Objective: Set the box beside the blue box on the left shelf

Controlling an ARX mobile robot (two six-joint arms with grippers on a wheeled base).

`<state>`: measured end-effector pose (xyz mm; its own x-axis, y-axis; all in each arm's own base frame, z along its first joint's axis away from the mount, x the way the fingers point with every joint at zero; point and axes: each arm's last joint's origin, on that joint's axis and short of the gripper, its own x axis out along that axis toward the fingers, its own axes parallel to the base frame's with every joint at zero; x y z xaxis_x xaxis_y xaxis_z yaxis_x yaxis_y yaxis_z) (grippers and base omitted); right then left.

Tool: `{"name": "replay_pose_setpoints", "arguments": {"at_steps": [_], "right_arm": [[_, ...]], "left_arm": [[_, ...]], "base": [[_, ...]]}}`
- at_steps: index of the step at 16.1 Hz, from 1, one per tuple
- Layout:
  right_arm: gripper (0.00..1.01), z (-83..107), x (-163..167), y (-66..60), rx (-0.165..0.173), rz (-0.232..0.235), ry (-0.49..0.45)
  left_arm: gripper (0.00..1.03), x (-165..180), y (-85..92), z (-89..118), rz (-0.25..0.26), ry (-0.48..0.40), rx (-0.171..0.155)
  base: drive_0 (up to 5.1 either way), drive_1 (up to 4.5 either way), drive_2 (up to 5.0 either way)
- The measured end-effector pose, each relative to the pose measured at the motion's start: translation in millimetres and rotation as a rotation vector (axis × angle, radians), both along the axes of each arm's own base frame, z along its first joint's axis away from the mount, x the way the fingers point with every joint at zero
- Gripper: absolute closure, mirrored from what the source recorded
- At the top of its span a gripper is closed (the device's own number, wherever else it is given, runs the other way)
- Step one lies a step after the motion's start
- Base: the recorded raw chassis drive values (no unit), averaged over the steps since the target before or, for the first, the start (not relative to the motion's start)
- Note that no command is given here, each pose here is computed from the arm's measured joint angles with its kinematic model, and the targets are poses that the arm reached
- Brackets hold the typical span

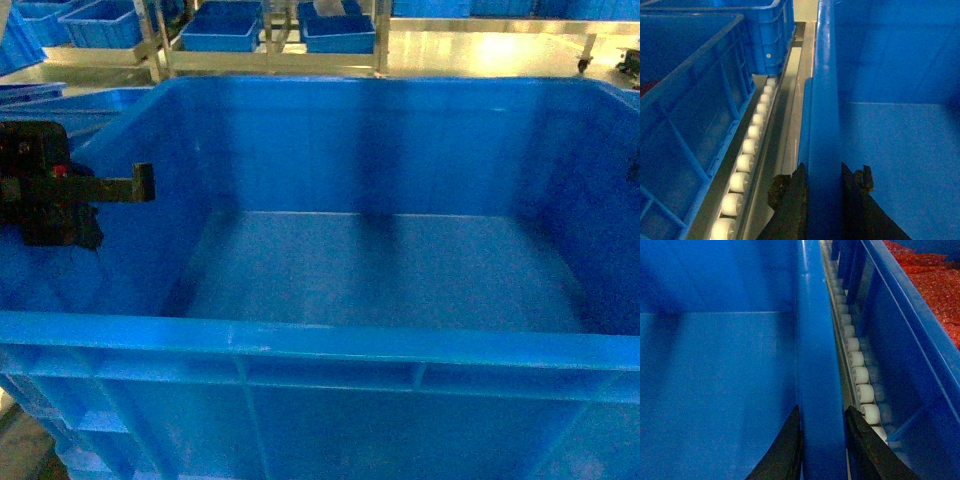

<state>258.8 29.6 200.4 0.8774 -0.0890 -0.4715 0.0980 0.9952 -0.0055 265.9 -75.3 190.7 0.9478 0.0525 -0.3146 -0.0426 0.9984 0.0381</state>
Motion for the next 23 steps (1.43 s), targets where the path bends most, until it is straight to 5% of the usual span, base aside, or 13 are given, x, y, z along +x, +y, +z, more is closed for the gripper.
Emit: {"name": "replay_pose_setpoints", "arguments": {"at_steps": [3, 14, 16, 19, 20, 22, 23], "right_arm": [[0.83, -2.7, 2, 2.7, 0.001, 0.003, 0.031], [0.83, -6.7, -2, 12.5, 0.043, -0.008, 0.098], [0.71, -6.9, -2, 10.1, 0.069, -0.018, 0.03], [0.38, 33.4, -7, 8.8, 0.161, -0.011, -0.269], [0.26, 46.4, -12, 7.8, 0.165, -0.028, -0.353], [0.01, 55.0, -19, 7.2, 0.142, -0.044, -0.402], [0.04, 50.1, -18, 7.3, 0.134, -0.044, -0.38]], "left_arm": [[0.93, 6, 1.2, -14, 0.0, 0.073, 0.0], [0.93, 9, 10.2, -11, -0.011, 0.077, 0.03], [0.76, 4, 4.0, -10, -0.001, 0.021, 0.054], [0.45, -5, 1.6, 17, 0.016, -0.194, -0.018], [0.32, -11, 2.2, 36, 0.012, -0.298, -0.058], [0.07, -25, 0.7, 56, -0.018, -0.369, -0.076], [0.04, -25, -1.0, 56, -0.032, -0.364, -0.069]], "base": [[0.0, 0.0, 0.0], [0.0, 0.0, 0.0], [0.0, 0.0, 0.0], [0.0, 0.0, 0.0], [0.0, 0.0, 0.0], [0.0, 0.0, 0.0], [0.0, 0.0, 0.0]]}}
